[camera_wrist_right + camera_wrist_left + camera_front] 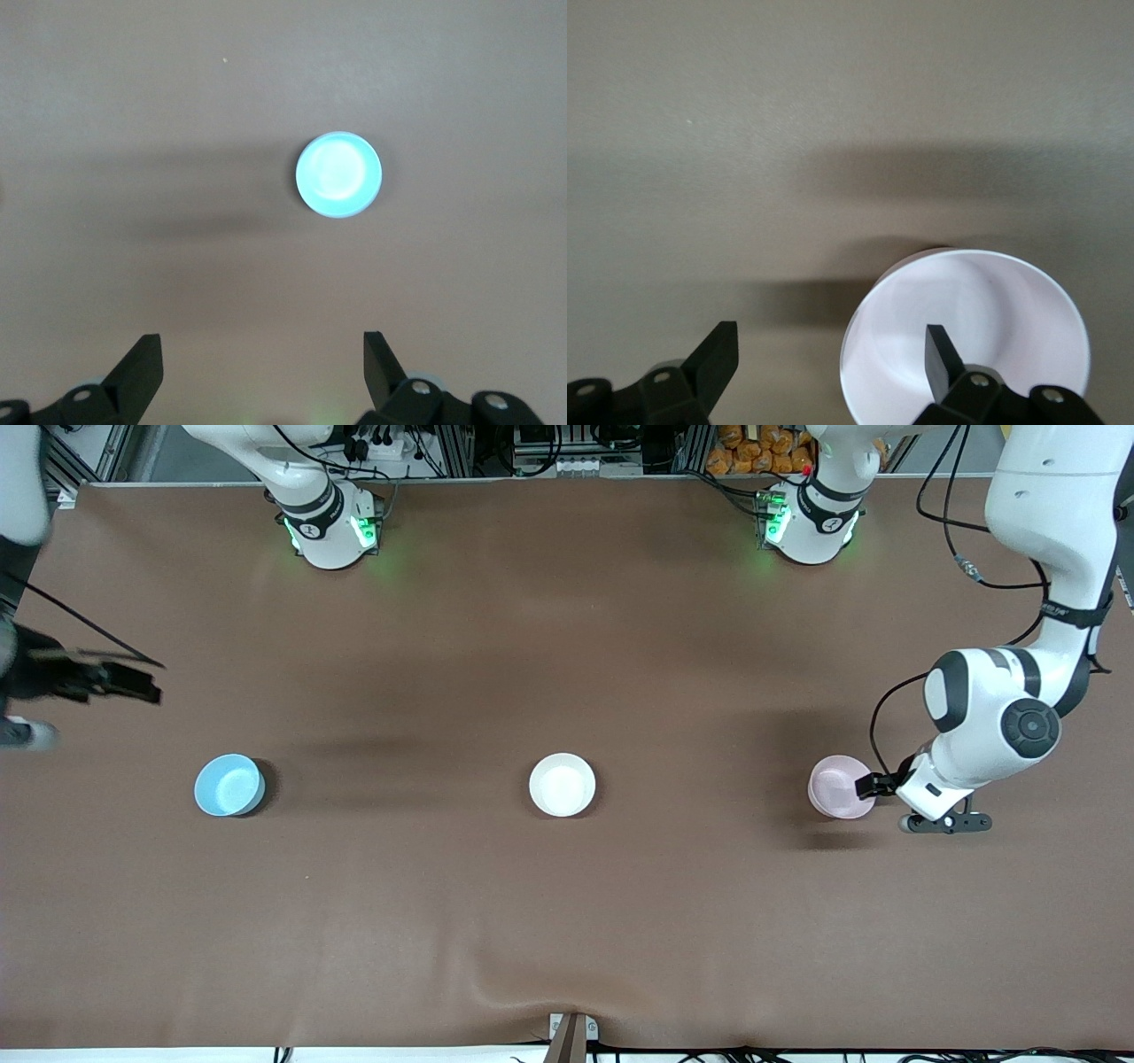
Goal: Stack pink and blue bowls on white bowl
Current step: 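Grasp the pink bowl rim with the left gripper while the right gripper reaches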
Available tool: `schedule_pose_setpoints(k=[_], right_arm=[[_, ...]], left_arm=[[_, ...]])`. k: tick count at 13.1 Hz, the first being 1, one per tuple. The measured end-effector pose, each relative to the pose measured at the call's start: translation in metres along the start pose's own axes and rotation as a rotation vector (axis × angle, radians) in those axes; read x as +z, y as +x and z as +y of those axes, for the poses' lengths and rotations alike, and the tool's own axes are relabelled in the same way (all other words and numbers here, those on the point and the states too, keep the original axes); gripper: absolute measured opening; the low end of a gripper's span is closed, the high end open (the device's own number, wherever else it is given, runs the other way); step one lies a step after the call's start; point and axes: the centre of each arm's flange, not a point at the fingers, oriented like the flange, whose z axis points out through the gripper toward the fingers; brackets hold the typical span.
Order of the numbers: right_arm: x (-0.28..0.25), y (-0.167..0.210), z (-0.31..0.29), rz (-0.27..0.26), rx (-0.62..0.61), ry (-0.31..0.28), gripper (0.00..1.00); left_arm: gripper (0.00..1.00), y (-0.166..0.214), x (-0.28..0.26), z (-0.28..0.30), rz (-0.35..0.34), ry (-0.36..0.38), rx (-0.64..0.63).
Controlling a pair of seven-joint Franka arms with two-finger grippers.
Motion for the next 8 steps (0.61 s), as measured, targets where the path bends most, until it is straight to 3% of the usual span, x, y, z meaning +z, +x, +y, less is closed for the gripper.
schedule_pose_setpoints(k=[2, 3, 6, 8], right_arm=[[0.030, 0.019, -0.001, -0.038, -0.002, -0.001, 1.00], [0.044, 0.025, 0.004, -0.061, 0.005, -0.001, 1.00], [0.078, 0.038, 0.043, -0.117, 0.058, 0.009, 1.00], [0.102, 0.051, 0.059, -0.115, 0.074, 0.012, 1.00]], left_arm=[[0.74, -0.002, 0.016, 0.001, 0.002, -0.004, 0.002], [0.74, -0.003, 0.020, 0.002, 0.001, -0.005, 0.003], [0.42, -0.001, 0.020, 0.003, 0.012, -0.006, 0.011], [0.18, 0.001, 0.015, 0.007, 0.021, -0.008, 0.018]])
